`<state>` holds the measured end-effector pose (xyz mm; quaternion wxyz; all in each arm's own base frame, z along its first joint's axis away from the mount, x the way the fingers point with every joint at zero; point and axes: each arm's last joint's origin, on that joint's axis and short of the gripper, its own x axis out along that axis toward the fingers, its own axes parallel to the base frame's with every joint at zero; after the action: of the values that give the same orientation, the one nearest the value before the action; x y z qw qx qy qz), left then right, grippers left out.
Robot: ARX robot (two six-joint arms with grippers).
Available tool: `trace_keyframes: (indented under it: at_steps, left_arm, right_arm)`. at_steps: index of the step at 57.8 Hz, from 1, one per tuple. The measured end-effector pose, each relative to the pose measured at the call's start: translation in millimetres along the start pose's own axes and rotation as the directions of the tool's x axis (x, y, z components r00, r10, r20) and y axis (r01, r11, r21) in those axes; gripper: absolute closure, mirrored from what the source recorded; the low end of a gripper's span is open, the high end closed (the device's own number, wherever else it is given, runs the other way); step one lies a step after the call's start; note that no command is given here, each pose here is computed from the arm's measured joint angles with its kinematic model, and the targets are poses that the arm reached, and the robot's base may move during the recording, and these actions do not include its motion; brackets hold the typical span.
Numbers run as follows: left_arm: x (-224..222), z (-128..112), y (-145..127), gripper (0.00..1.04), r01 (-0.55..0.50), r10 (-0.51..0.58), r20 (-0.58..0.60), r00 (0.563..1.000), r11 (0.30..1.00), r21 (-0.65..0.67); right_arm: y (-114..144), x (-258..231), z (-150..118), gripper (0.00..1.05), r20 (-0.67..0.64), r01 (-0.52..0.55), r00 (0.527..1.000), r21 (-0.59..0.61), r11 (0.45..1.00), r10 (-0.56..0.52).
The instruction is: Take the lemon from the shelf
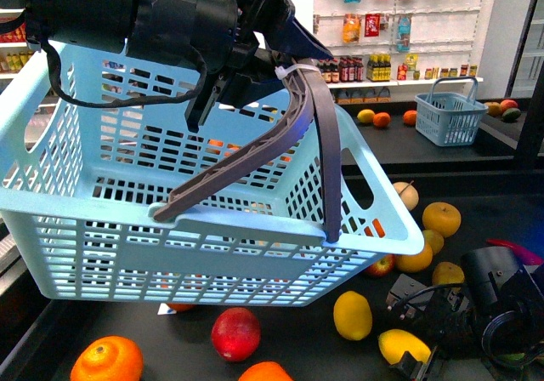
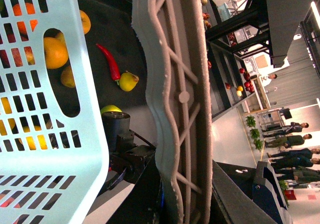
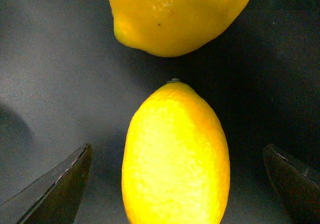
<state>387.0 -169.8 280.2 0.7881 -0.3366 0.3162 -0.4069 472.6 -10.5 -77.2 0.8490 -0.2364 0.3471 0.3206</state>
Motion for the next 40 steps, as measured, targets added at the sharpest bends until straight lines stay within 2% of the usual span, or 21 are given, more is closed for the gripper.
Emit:
trace_keyframes:
  at_steps: [13, 28, 33, 40]
  left_arm:
    - [0.0, 0.0, 0.0, 0.91, 0.0, 0.0, 0.0, 1.0, 1.0, 0.0]
    - [0.0, 0.0, 0.0, 0.92, 0.0, 0.0, 0.0, 1.0, 1.0, 0.0]
    - [0.0, 0.0, 0.0, 0.92, 0.0, 0.0, 0.0, 1.0, 1.0, 0.0]
    - [0.0, 0.0, 0.0, 0.92, 0.0, 0.0, 0.0, 1.0, 1.0, 0.0]
  right_arm:
    - [5.3, 9.3, -1.9, 0.03, -0.011, -0.006, 1.0, 0.001, 1.0, 0.006]
    - [6.5, 10.2, -2.3, 0.43, -0.017, 0.009, 1.0, 0.013, 1.0, -0.009]
    - [6.2, 7.3, -3.3, 0.51, -0.017, 0.02, 1.0, 0.019, 1.0, -0.02]
    - [2.3, -3.2, -0.9, 0.53, 0.006, 0.051, 0.999, 0.058, 0.997, -0.051]
